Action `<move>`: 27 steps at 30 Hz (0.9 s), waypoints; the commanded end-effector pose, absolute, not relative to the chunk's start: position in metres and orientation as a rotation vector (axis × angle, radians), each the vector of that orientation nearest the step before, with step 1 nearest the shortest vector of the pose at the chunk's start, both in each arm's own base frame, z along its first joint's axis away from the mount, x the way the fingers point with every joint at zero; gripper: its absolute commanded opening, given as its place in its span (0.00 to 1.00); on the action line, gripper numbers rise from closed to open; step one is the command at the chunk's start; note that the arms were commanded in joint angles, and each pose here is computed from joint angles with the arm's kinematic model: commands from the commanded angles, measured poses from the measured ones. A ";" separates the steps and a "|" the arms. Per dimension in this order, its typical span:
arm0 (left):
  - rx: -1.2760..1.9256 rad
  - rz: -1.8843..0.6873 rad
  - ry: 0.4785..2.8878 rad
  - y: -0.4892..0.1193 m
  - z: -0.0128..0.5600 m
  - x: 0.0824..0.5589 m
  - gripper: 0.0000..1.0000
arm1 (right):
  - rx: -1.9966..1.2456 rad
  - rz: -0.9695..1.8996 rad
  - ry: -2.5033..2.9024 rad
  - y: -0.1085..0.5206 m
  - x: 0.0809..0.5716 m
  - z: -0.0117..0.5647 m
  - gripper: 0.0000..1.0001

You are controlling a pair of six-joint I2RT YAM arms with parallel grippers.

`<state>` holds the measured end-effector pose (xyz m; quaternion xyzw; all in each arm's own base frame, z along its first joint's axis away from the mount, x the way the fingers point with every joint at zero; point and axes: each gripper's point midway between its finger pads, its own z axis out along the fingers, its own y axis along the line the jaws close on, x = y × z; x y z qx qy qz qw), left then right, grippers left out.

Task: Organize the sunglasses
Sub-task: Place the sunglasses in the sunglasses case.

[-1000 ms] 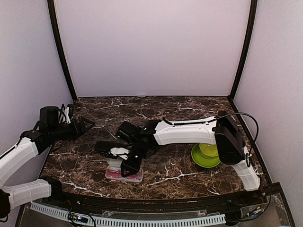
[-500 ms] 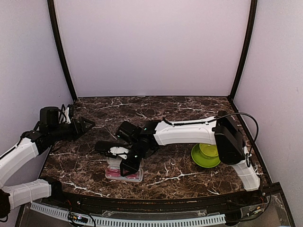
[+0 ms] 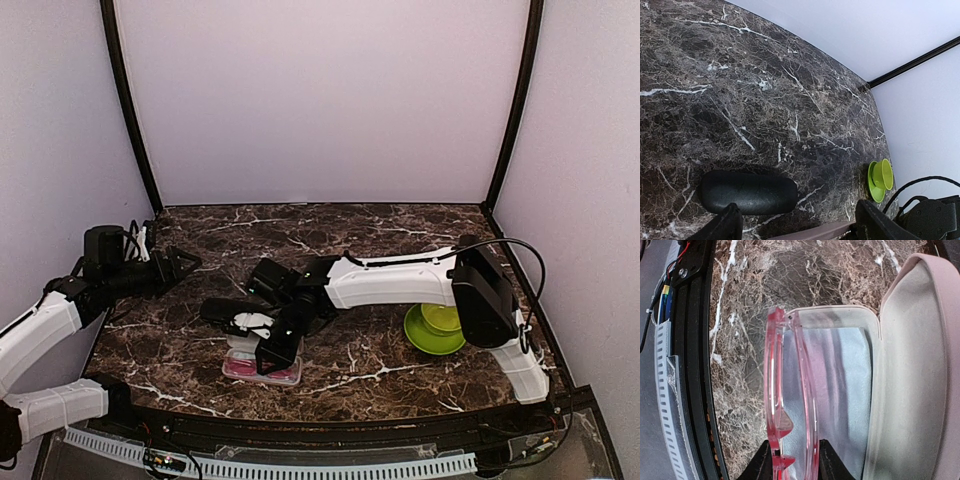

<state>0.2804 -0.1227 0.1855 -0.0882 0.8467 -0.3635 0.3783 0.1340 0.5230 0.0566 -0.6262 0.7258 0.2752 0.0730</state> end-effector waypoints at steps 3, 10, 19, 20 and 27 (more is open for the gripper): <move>-0.223 -0.942 2.158 -0.123 0.182 0.278 0.80 | -1.895 0.844 2.187 0.523 0.128 0.048 0.29; -0.225 -0.947 2.159 -0.123 0.181 0.278 0.80 | -1.901 0.857 2.179 0.525 0.124 0.051 0.30; -0.225 -0.955 2.159 -0.124 0.180 0.277 0.80 | -1.915 0.851 2.174 0.526 0.114 0.054 0.31; -0.224 -0.957 2.160 -0.124 0.180 0.277 0.80 | -1.914 0.844 2.175 0.526 0.114 0.053 0.31; -0.227 -0.965 2.160 -0.125 0.179 0.276 0.80 | -1.892 0.786 2.188 0.525 0.118 0.049 0.34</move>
